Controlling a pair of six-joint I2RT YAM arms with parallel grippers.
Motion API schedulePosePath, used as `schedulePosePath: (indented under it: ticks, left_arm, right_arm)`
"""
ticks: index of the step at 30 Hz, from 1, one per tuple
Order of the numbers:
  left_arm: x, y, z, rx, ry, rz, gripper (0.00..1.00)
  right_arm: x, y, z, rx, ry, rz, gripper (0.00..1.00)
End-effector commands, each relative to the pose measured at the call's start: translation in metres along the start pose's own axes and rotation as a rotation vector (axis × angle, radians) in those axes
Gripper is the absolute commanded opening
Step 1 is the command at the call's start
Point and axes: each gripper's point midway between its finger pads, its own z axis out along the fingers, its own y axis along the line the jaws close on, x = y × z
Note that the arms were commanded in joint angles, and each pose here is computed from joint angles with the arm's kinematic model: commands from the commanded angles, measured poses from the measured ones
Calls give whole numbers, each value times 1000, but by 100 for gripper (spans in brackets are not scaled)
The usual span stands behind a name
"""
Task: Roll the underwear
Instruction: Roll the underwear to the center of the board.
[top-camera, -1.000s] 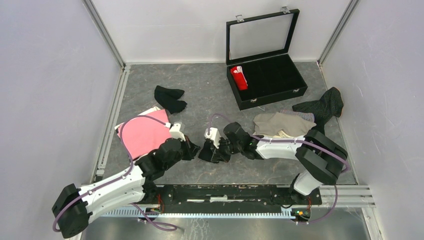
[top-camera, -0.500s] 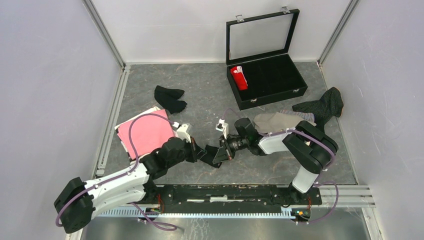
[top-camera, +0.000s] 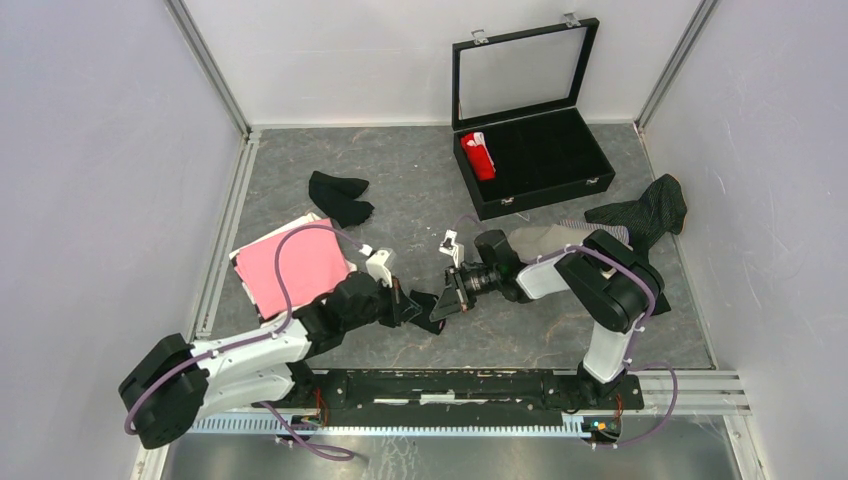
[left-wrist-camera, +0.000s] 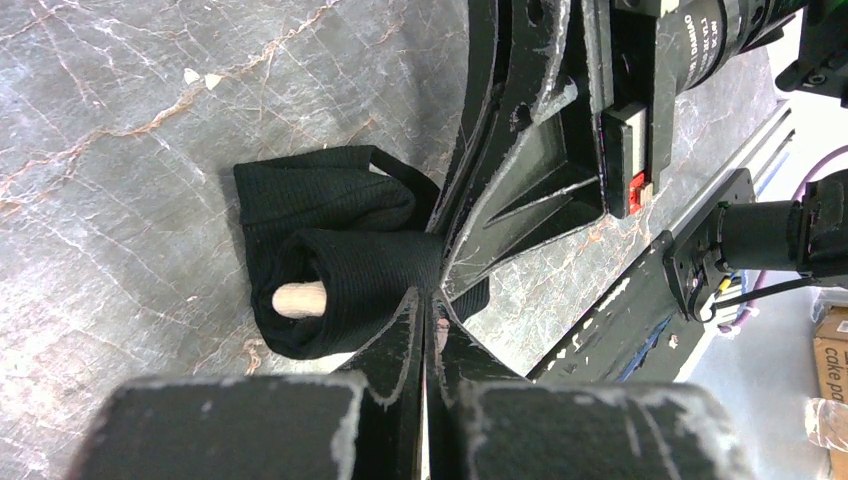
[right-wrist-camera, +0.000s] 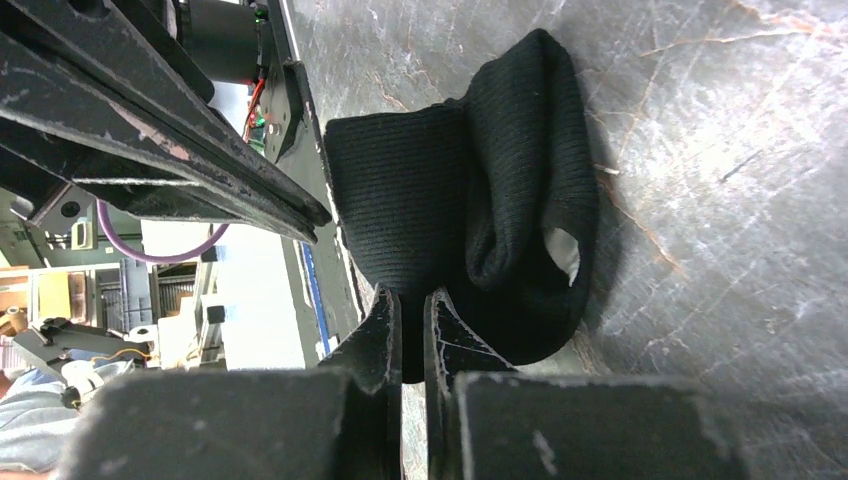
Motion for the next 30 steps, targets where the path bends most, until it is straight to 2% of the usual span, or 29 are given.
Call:
schedulePosePath:
  ticks: [1,10,15,23,28,30]
  left_arm:
    - [-6,-11,4,62,-19,56,2]
    - [5,17,12,-32,-25,37,2]
    - [10,43,13,-156,-38,0,2]
    - [19,73,16,-293,-33,-31,2]
    - [29,81,22,-317,4,-31,2]
    - [33,84,22,-325,12,-33,2]
  right_arm:
    - [27,-44,0,189,55,120,6]
    - [22,-45,-1,203,51,109,18]
    - [18,-40,-5,212,41,85,31]
    - [-1,-26,-14,234,11,6,44]
    - [-21,-13,-26,267,-33,-89,59]
    - [-28,-9,-32,290,-48,-131,62]
